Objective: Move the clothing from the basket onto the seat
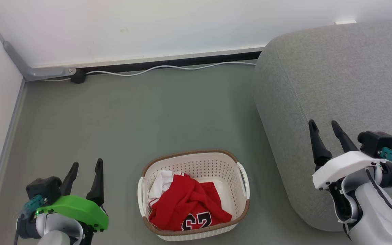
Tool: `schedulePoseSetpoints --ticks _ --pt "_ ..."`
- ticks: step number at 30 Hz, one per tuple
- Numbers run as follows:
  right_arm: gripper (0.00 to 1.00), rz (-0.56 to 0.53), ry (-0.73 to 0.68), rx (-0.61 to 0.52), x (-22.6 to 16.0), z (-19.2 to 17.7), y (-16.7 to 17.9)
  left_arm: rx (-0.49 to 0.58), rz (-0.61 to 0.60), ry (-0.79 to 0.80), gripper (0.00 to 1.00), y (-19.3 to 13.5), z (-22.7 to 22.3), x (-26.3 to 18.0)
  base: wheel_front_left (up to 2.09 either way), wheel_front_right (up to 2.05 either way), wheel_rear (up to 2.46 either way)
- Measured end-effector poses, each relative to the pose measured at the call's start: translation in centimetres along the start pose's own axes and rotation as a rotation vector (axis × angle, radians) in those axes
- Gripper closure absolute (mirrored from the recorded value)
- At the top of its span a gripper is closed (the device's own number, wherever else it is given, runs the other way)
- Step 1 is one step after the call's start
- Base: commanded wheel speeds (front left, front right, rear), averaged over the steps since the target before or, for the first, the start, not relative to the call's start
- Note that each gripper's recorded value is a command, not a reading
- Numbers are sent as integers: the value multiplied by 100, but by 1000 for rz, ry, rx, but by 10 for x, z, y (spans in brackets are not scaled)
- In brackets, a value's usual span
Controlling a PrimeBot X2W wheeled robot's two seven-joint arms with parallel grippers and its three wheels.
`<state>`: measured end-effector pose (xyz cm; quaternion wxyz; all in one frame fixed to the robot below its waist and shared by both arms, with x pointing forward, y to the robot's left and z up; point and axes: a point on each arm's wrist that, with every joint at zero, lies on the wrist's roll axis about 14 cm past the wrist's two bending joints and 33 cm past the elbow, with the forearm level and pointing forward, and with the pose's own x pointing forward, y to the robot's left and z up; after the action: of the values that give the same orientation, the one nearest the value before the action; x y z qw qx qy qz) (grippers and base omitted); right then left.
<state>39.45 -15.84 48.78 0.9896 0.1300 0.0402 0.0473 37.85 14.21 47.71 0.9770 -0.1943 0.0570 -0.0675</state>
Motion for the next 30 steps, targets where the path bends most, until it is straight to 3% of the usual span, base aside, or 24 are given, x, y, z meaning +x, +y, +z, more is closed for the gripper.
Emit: schedulePoseSetpoints --ticks 22,30 --pt "0 82 -57 -311 5 3 17 300 -3 -81 0 -4 14 10 0 0 0" --pt "0 71 -57 -296 5 3 14 304 5 -70 0 -2 11 10 0 0 0"
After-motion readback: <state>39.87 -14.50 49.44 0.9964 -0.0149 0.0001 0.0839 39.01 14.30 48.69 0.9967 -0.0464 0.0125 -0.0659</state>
